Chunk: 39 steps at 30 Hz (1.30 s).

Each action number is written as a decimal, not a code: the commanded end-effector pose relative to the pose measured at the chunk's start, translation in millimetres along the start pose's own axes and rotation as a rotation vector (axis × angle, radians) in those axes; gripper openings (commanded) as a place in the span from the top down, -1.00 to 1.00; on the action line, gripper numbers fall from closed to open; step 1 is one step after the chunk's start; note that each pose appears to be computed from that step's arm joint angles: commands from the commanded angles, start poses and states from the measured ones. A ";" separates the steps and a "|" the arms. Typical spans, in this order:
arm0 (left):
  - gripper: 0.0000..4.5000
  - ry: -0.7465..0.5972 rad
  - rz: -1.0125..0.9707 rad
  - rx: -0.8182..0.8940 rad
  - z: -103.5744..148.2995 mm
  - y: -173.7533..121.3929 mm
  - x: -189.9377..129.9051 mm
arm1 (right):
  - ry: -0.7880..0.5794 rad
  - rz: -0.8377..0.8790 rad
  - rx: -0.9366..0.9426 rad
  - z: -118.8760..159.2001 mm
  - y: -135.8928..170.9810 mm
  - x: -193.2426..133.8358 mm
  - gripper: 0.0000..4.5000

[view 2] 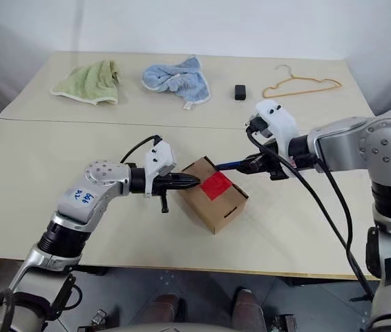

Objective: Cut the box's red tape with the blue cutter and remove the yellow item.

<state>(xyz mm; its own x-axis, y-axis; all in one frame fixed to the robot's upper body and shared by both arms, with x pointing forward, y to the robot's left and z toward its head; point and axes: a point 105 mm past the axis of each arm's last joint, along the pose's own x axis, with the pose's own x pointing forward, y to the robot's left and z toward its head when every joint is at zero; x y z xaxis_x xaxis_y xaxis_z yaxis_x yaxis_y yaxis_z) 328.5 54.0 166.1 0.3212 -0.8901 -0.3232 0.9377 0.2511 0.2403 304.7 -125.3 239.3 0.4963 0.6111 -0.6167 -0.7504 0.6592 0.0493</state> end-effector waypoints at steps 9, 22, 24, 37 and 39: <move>1.00 0.097 0.037 -0.006 -16.8 -2.3 16.7 | 0.106 0.059 -0.059 7.4 14.1 -8.8 0.93; 1.00 0.099 0.023 -0.033 -21.0 -8.8 24.6 | 0.204 0.025 -0.097 8.1 14.3 -18.3 0.93; 1.00 0.099 0.019 -0.035 -21.1 -9.6 25.6 | 0.222 0.019 -0.104 7.0 14.0 -19.7 0.93; 1.00 0.094 0.018 -0.039 -21.2 -10.4 29.8 | 0.308 0.011 -0.117 4.7 8.6 -9.2 0.93; 1.00 0.095 0.020 -0.040 -22.0 -10.5 29.8 | 0.317 0.011 -0.125 7.0 8.5 -6.5 0.93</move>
<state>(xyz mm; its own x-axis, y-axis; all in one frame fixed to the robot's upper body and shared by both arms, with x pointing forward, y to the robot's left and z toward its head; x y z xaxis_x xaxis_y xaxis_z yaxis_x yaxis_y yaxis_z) 333.4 33.2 163.0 0.3663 -0.8753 -0.3158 0.9192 0.2877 0.2688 302.5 -125.2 253.2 0.3892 0.4359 -0.8115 -0.7935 0.6060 -0.0550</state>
